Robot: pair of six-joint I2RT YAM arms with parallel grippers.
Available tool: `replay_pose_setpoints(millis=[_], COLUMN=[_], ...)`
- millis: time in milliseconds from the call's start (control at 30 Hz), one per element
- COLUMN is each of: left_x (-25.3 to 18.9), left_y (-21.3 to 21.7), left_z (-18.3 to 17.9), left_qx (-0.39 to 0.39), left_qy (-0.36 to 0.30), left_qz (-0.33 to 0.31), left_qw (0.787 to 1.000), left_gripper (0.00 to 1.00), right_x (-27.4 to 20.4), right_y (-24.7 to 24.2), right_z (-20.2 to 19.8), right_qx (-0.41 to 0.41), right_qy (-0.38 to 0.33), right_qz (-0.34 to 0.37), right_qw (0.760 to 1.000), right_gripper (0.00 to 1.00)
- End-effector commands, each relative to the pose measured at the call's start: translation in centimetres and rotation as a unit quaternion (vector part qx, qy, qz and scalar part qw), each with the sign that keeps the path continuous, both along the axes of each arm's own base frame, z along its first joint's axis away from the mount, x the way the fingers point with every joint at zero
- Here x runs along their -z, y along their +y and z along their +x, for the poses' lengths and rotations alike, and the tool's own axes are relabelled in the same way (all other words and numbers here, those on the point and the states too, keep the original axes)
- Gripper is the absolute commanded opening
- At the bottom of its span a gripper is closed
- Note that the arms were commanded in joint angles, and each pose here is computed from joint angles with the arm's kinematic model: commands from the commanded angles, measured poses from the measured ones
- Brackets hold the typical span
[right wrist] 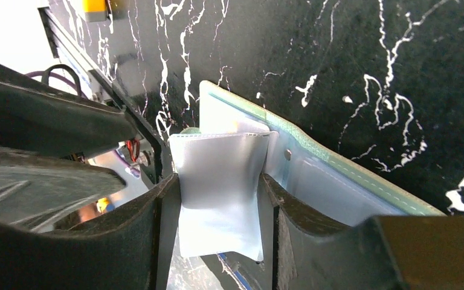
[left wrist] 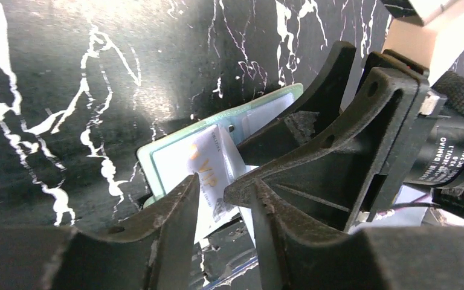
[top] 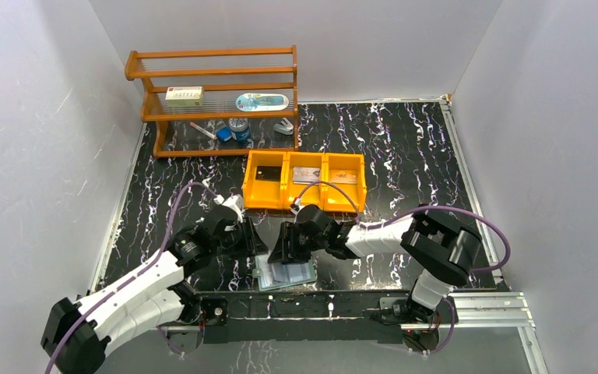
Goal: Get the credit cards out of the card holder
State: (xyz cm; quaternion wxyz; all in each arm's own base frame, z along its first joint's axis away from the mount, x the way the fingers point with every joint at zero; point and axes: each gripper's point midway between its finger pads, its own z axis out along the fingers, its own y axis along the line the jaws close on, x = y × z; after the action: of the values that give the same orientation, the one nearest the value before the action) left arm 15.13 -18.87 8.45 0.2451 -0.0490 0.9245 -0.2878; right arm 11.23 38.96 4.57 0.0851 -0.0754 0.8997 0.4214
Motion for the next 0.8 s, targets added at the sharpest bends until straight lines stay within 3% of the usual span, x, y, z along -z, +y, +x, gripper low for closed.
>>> replay_pose_setpoints(millis=[0, 433, 767], left_x=[0.2, 3.9, 2.7], left_y=[-2.1, -0.7, -5.0], left_z=[-1.2, -1.5, -2.1], left_qx=[0.065, 0.035, 0.113], left_qy=[0.022, 0.102, 0.097], left_qz=[-0.03, 0.051, -0.057], left_qw=[0.997, 0.993, 0.987], left_gripper=[0.33, 0.12, 0.13], right_x=[0.7, 0.6, -0.7], right_y=[-1.4, -1.4, -0.8], right_z=[-0.4, -0.2, -0.1], right_qx=[0.02, 0.033, 0.032], right_qy=[0.021, 0.027, 0.021], right_qz=[-0.001, 0.008, 0.039], right_qw=[1.0, 0.999, 0.999], right_gripper=[0.56, 0.57, 0.6])
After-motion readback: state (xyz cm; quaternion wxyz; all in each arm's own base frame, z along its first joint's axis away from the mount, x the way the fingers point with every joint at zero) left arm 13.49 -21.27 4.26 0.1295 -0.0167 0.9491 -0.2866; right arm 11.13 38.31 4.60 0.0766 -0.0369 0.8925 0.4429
